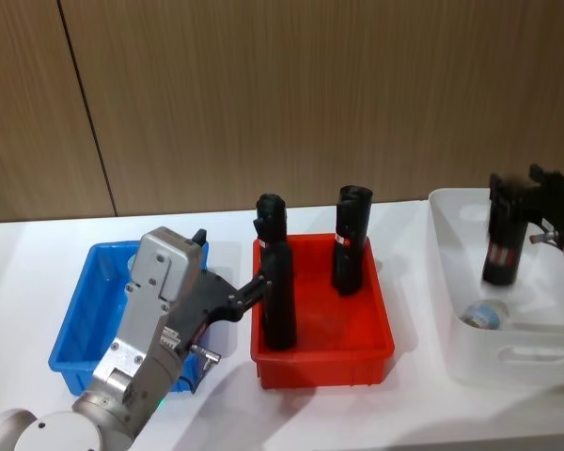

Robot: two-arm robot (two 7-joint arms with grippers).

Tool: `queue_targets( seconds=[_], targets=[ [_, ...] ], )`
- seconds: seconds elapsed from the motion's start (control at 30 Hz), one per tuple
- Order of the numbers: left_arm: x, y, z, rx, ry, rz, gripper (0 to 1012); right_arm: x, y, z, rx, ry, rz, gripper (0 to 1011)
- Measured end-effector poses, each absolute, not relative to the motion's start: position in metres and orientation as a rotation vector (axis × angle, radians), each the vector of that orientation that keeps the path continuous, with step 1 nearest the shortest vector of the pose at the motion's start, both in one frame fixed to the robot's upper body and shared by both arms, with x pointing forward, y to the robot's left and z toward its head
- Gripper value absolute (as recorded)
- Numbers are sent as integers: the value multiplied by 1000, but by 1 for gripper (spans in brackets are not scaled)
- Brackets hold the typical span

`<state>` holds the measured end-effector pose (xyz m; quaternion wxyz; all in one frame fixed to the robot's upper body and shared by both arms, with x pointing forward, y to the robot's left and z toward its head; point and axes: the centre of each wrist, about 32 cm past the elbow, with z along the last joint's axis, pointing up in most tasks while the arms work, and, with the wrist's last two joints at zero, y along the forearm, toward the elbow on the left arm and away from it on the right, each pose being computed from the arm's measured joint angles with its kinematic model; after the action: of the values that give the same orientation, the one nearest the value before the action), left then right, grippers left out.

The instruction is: Pick the cotton swabs from the blue box and place them into the white box.

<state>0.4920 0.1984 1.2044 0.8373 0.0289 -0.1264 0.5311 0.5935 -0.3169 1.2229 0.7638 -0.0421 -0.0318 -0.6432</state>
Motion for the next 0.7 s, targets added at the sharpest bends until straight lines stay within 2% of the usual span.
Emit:
queue_targets(
  seconds=[0.1, 0.3, 0.33, 0.4, 0.7],
  targets=[
    [492, 198, 1204, 61, -268, 1124, 1003, 596, -319, 1219, -97, -61, -1404, 732],
    [492, 198, 1204, 61, -268, 1124, 1003, 596, -321, 1217, -94, -60, -1405, 894],
    [492, 198, 1204, 61, -268, 1124, 1003, 596, -322, 1217, -90, -58, -1404, 894],
    [492, 198, 1204, 61, -268, 1124, 1003, 595, -322, 1217, -88, -58, -1403, 982],
    [492, 198, 1204, 61, -268, 1124, 1003, 592, -324, 1217, -73, -61, -1398, 1002]
  ],
)
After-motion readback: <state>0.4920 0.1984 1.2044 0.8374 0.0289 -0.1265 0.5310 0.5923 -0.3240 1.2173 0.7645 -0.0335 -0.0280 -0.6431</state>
